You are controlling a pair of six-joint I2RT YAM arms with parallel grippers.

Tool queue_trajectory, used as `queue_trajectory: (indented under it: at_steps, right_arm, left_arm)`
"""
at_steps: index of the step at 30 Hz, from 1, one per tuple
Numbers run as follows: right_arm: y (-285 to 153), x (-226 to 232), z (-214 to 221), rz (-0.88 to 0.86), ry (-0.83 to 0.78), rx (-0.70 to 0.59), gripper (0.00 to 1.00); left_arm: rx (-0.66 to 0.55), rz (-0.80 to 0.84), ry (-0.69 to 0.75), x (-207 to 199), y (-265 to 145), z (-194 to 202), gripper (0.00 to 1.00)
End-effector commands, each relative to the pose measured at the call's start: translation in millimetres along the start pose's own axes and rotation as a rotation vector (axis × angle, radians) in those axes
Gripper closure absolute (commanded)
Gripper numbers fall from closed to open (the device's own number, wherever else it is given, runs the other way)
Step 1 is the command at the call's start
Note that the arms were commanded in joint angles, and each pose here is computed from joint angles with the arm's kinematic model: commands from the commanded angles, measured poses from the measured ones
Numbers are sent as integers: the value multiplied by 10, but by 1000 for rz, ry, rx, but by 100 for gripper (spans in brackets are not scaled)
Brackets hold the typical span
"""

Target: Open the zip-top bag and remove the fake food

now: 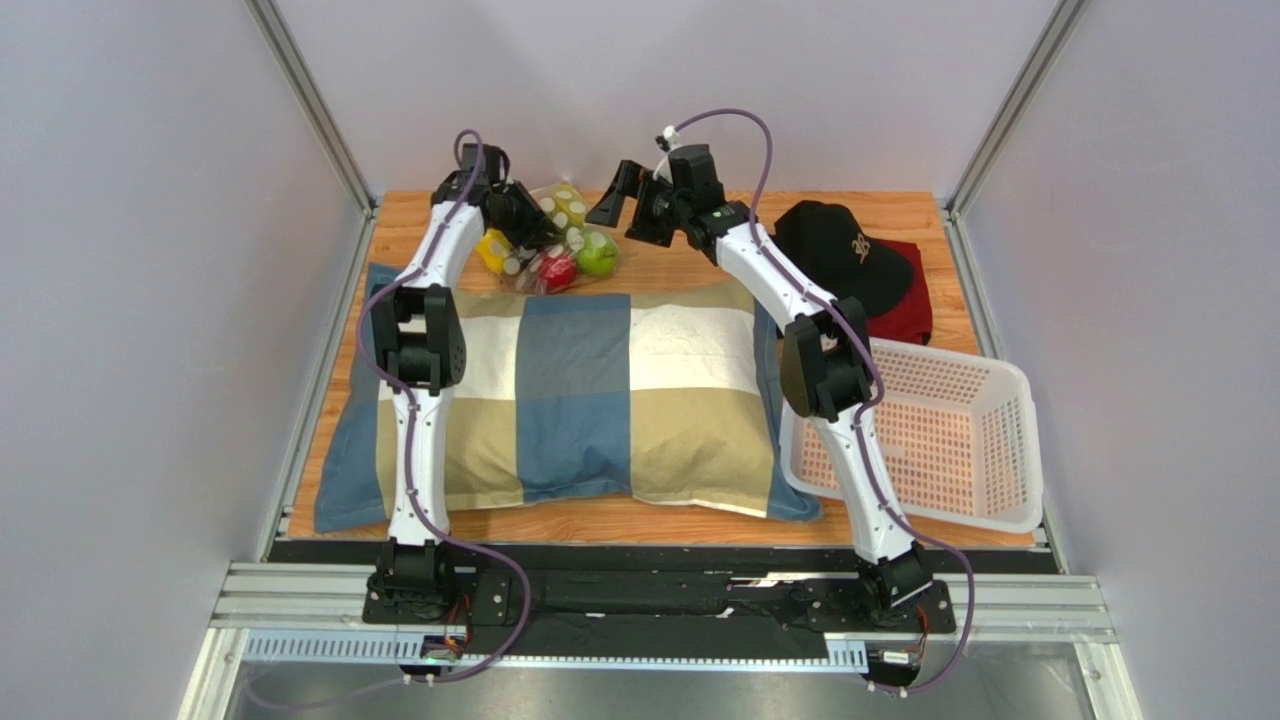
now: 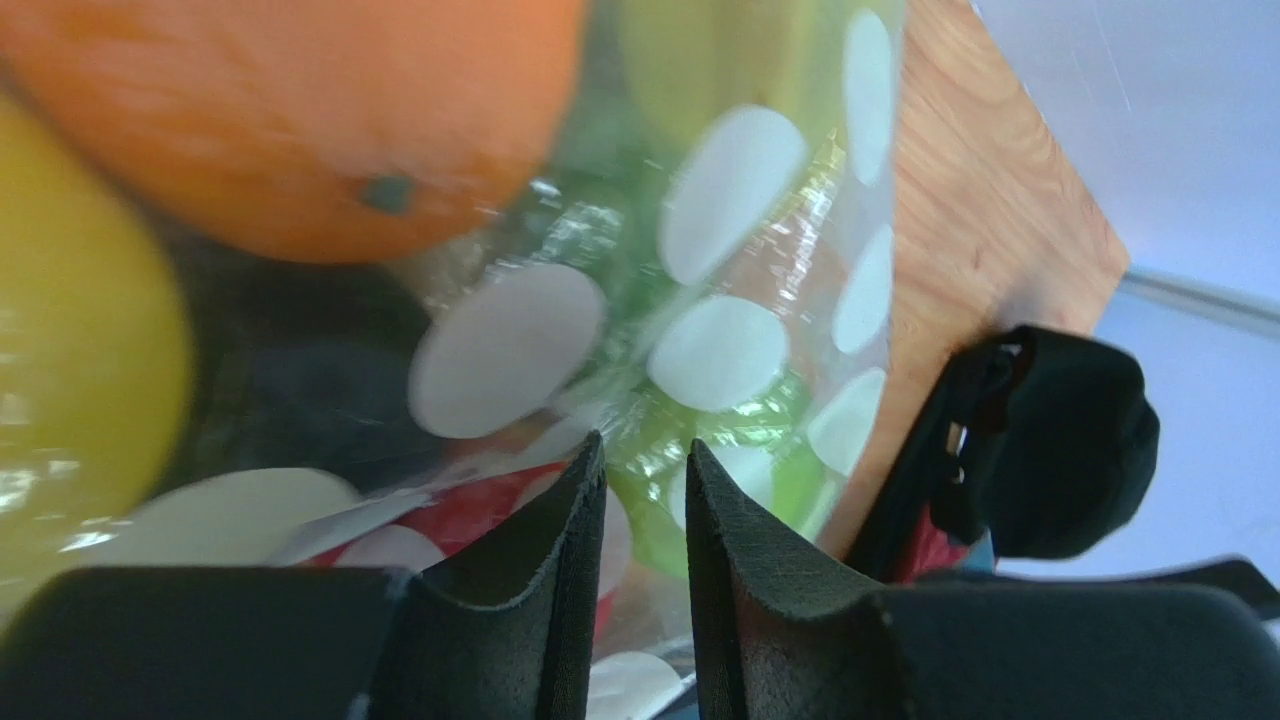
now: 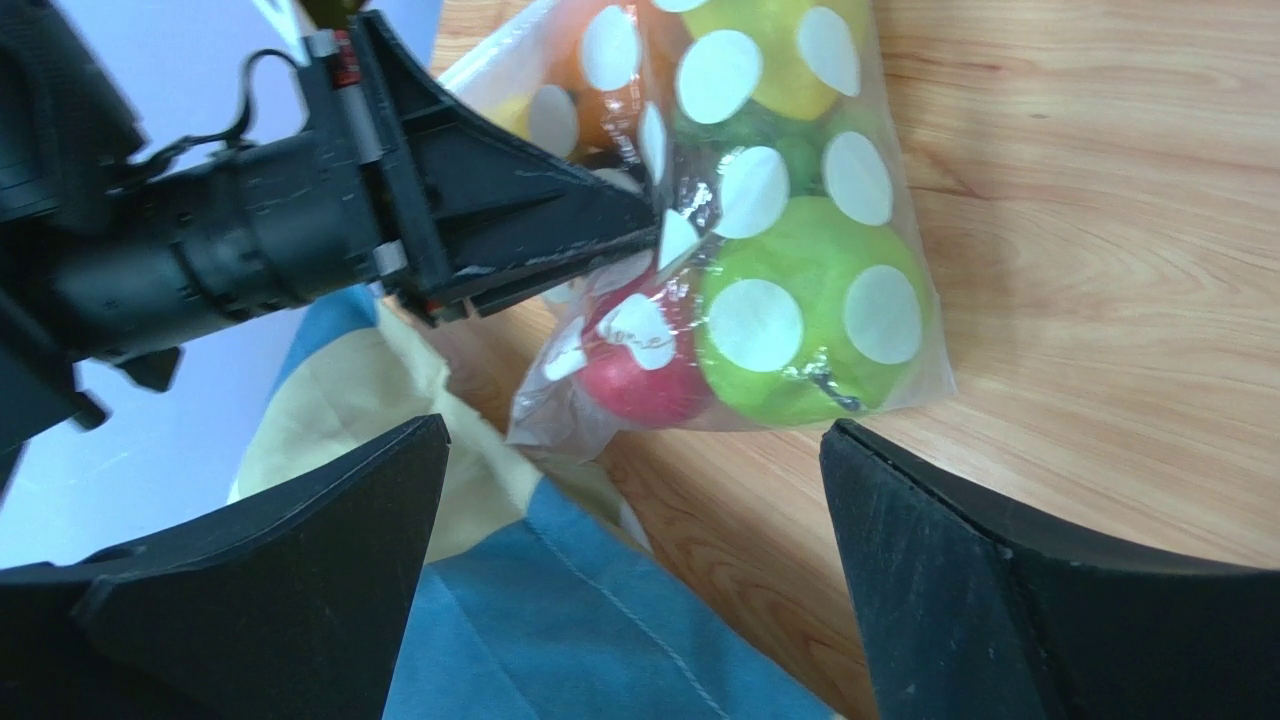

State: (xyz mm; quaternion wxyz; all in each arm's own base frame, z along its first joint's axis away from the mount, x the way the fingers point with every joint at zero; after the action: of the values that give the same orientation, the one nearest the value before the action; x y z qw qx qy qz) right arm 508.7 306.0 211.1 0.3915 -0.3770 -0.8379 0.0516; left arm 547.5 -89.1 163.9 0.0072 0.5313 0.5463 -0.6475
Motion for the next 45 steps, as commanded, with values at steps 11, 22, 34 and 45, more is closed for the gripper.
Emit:
queue_trajectory:
  at_steps: [11, 22, 34, 45]
  right_arm:
    - [50, -304, -68, 29, -52, -22, 0]
    - [70, -358, -10, 18, -1, 7, 0]
    - [-190, -399, -145, 14, 40, 4, 1]
    - [-254, -395, -218, 3, 27, -9, 0]
  left_arm:
    - [-309, 67, 95, -381, -1072, -213, 66]
    - [-146, 79, 625, -534, -737, 380, 58]
    - [-78, -21, 1042, -359, -587, 339, 57]
    - [99, 15, 1094, -183, -448, 449, 55]
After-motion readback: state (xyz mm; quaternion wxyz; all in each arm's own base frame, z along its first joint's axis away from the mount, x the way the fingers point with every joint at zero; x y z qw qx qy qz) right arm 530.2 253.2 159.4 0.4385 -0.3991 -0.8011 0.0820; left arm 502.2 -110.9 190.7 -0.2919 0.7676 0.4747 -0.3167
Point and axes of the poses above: each gripper's point midway between its finger pads, its own y axis out along the fingers, its own x axis along the line the jaws close on, z = x × y, the point moved 10 cm from there along -y, back along the fingers, and after that the axes turned 8 degrees about -y, right-handed, at the moved point
